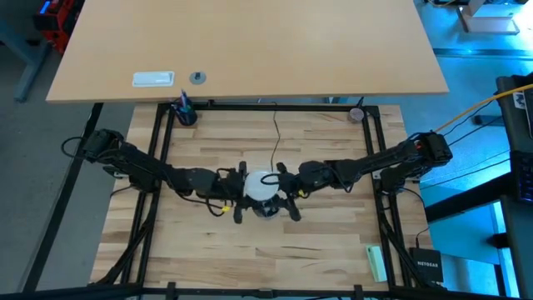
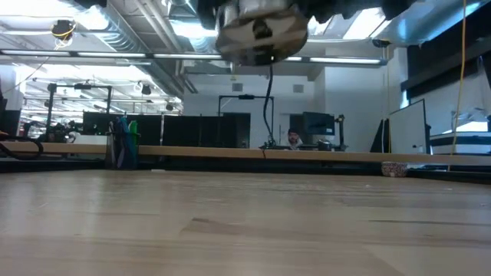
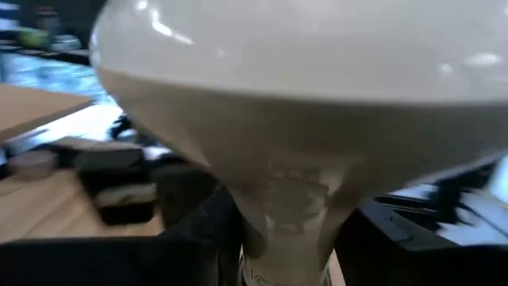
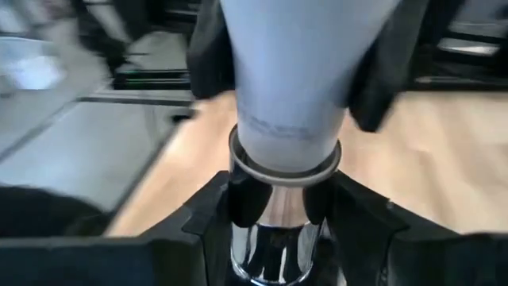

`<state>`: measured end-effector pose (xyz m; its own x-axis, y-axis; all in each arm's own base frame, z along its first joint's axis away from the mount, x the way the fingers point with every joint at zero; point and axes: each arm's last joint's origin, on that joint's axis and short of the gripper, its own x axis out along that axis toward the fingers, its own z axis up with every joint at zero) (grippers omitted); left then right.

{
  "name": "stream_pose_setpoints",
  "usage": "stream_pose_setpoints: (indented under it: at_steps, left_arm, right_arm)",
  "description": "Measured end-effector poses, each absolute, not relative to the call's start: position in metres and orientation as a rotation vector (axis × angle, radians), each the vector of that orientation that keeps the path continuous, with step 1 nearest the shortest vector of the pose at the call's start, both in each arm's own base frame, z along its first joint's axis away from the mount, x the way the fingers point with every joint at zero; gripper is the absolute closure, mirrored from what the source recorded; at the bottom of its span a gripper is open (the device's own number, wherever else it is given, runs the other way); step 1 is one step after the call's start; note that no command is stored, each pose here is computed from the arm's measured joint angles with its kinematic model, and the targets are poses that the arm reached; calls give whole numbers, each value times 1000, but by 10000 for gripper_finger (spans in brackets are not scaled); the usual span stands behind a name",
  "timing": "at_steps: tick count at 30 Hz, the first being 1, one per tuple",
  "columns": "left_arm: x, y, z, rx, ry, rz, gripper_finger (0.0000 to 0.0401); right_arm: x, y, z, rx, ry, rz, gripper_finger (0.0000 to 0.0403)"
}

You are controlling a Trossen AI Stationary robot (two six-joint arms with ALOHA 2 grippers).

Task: Screw lightbulb
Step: Remove the lightbulb from the lamp

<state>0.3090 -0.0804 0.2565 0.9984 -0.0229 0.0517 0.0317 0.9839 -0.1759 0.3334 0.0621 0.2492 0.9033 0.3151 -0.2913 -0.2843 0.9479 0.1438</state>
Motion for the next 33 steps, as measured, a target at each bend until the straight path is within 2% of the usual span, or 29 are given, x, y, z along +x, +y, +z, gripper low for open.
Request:
stream_pose_setpoints:
  at_steps: [4,8,12,15,21,24,29,31,33]
  left_arm:
    - [309,-76,253,-186,-31,112,262]
    - [309,-72,252,-203,-42,280,262]
    - [310,-71,253,-239,-78,372,262]
    - [309,-71,252,-236,-70,381,262]
    - [307,-82,246,-171,-14,306,262]
    - [304,-85,256,-159,-55,209,262]
    - [305,-90,265,-126,-124,-90,262]
    - [304,-92,270,-125,-168,-190,262]
    - [304,-92,270,-121,-168,-209,262]
  right_arm:
    - [333,63,247,74,329,81,235]
    - [332,67,252,30,330,-269,235]
    - [333,69,260,-35,313,-366,235]
    - [334,69,261,-54,326,-315,227]
    - [324,72,284,-69,406,-81,108]
    - [314,73,294,-101,462,51,75]
    - [309,67,300,-7,419,382,76]
    - [316,65,291,33,389,417,89]
    - [323,67,283,63,354,467,102]
